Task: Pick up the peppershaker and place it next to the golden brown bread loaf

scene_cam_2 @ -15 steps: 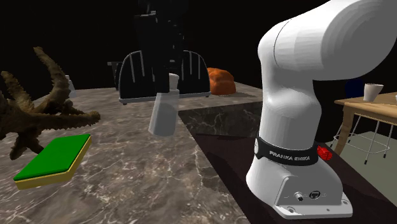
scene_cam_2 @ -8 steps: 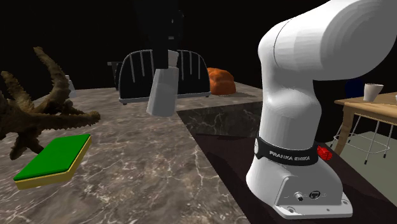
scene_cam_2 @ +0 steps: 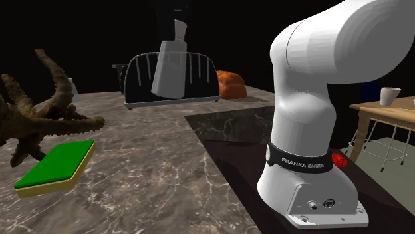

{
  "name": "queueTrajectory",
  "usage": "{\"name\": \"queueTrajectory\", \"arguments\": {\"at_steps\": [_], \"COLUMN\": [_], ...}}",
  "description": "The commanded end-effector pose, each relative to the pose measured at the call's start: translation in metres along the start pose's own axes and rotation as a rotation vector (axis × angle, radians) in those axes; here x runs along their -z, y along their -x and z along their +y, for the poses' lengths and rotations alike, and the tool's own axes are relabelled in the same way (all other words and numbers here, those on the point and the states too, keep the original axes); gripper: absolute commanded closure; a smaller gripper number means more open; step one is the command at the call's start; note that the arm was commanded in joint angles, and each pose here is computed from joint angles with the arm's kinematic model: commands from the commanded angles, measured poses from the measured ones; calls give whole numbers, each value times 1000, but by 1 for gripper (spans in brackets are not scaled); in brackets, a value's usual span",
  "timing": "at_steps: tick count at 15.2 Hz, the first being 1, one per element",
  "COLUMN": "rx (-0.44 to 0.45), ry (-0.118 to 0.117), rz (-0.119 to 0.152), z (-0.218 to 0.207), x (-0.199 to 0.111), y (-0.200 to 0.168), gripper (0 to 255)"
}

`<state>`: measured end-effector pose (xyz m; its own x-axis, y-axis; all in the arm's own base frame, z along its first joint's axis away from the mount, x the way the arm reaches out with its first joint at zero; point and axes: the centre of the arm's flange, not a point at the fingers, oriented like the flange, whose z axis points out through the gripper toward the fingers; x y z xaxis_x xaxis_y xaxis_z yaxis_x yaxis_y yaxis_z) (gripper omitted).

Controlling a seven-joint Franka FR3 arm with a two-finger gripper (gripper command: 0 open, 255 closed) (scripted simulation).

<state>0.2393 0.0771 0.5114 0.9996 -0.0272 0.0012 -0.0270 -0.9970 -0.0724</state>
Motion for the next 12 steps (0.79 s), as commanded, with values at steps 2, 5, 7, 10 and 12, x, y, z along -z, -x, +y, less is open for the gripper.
{"name": "queueTrajectory", "arguments": {"at_steps": [2,5,7,10,12], "rx": [0,0,0,0,0], "ry": [0,0,0,0,0], "rz": [0,0,0,0,0], "z": [-1,-2,-3,9,35], "x": [15,31,42,53,55], "y": [-1,-1,-1,2,9], "gripper": [255,255,255,255,255]}}
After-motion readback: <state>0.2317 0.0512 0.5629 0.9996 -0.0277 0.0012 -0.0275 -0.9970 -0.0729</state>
